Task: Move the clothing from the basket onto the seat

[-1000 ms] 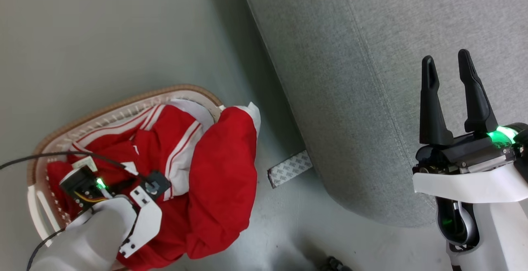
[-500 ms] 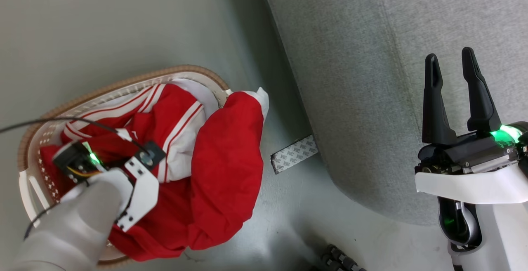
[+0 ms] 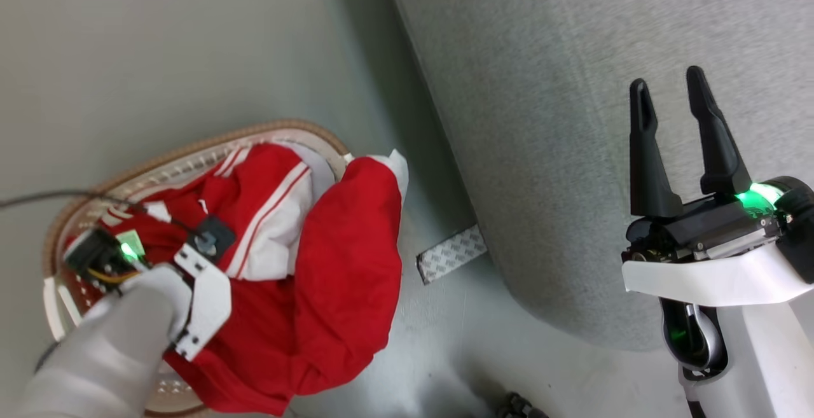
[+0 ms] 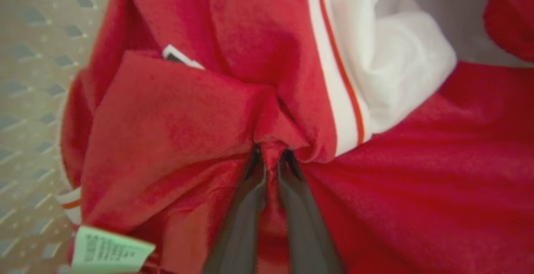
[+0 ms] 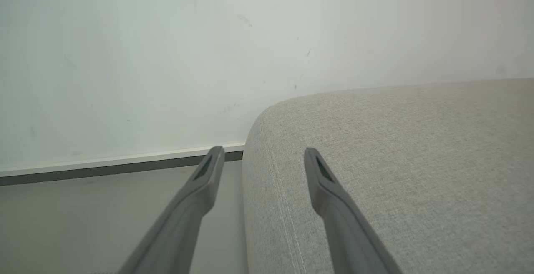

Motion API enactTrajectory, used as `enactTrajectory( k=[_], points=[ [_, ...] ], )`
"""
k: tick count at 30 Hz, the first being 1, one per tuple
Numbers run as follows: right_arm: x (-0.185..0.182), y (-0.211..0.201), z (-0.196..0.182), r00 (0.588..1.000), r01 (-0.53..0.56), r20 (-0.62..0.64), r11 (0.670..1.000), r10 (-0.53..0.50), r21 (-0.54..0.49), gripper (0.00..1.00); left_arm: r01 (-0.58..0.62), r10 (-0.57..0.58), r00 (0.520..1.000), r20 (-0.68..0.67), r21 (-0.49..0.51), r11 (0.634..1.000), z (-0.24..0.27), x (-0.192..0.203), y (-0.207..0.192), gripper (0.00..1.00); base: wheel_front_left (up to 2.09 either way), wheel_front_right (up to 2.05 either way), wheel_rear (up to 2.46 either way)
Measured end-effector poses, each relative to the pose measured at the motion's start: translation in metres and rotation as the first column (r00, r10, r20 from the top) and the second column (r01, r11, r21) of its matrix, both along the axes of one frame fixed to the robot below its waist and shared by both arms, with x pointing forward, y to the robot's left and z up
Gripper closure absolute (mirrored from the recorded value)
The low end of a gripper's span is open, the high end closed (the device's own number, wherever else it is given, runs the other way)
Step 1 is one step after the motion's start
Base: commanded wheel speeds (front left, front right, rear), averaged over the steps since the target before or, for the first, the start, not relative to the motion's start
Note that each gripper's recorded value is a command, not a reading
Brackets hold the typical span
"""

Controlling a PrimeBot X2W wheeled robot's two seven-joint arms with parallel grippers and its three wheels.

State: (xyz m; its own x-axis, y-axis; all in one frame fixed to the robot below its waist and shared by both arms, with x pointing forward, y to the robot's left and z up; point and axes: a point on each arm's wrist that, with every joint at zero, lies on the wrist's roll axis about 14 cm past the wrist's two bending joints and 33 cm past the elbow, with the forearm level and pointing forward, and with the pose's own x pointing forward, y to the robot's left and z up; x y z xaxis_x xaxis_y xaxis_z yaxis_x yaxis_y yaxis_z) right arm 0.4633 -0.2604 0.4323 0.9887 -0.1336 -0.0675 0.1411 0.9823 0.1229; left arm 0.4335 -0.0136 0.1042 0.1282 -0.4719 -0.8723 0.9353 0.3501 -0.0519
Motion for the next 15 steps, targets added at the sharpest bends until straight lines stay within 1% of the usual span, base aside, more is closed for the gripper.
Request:
enactTrajectory(
  k=[3,8,12,15],
  points=[
    [-0.002,-0.003,0.015,0.999,0.007,0.031,1.0,-0.007,-0.012,0.0,-0.019,0.019,1.0,0.008,-0.044,0.999,0.015,-0.007,-0.007,1.0,0.0,0.0,0.0],
    [-0.009,-0.001,0.038,0.997,0.003,0.081,1.0,-0.001,-0.025,0.0,-0.082,0.09,0.995,0.037,-0.168,0.982,0.06,-0.015,-0.026,1.0,0.0,0.0,0.0],
    [-0.016,0.007,0.057,0.992,-0.012,0.126,1.0,0.014,-0.015,0.0,-0.139,0.164,0.984,0.072,-0.265,0.954,0.102,-0.015,-0.035,1.0,0.0,0.0,0.0],
    [-0.021,0.016,0.072,0.986,-0.033,0.163,0.999,0.034,-0.009,0.0,-0.168,0.209,0.973,0.1,-0.316,0.934,0.132,-0.015,-0.036,1.0,0.0,0.0,0.0]
  ],
)
